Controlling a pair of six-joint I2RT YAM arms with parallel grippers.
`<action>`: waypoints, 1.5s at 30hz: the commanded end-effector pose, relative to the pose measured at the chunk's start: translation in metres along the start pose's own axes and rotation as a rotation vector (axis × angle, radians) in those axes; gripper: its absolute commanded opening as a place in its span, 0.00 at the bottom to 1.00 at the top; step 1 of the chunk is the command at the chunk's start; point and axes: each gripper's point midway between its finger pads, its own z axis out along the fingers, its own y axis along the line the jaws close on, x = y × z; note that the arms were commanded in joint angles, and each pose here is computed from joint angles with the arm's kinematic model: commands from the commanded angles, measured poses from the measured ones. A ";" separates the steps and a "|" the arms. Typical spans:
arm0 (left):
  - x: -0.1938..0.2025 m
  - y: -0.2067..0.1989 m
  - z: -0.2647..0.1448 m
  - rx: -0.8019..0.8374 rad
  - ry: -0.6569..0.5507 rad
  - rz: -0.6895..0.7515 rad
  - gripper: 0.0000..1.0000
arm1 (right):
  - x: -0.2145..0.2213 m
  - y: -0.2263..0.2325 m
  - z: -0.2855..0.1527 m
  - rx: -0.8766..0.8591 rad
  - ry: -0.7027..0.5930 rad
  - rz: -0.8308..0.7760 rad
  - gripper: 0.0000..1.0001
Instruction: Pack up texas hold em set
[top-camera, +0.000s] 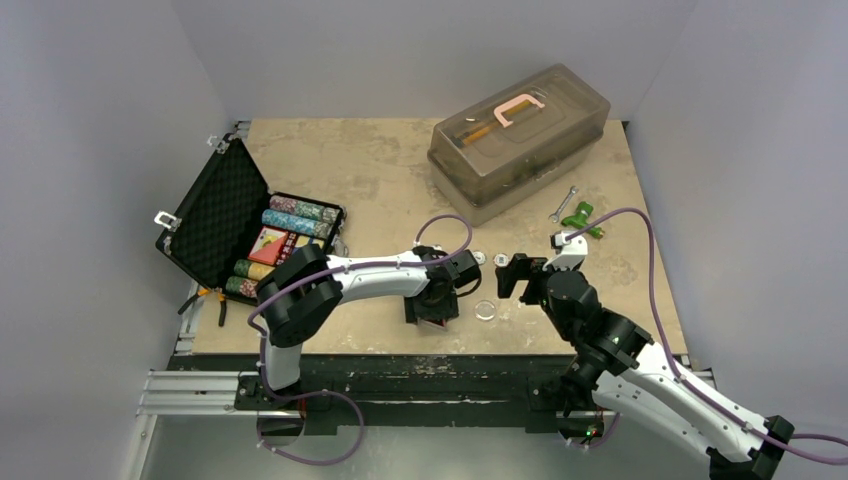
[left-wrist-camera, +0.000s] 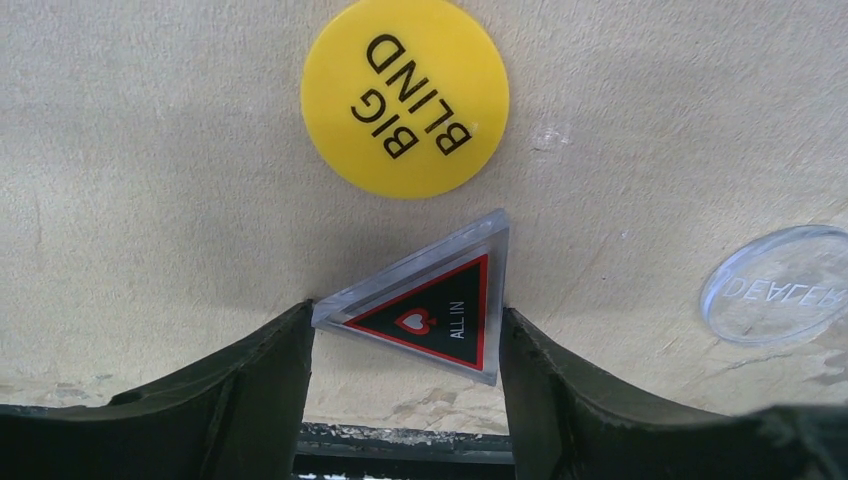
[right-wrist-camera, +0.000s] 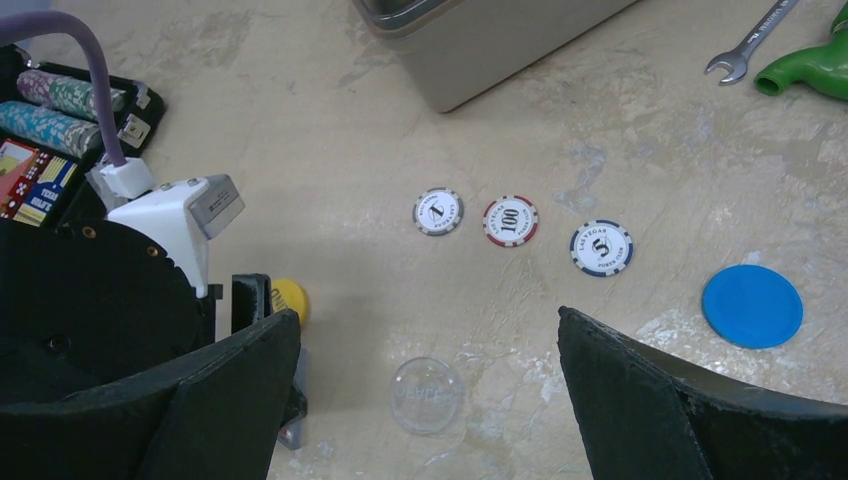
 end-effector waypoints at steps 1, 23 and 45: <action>-0.015 0.012 -0.005 -0.022 -0.068 0.047 0.32 | -0.007 0.002 0.000 -0.011 -0.032 0.027 0.99; -0.129 0.194 -0.074 -0.113 -0.250 -0.115 0.13 | -0.006 0.010 -0.002 -0.065 -0.029 0.017 0.99; -0.242 0.364 -0.018 -0.204 -0.089 -0.473 0.00 | -0.005 0.013 -0.001 -0.082 -0.025 0.006 0.99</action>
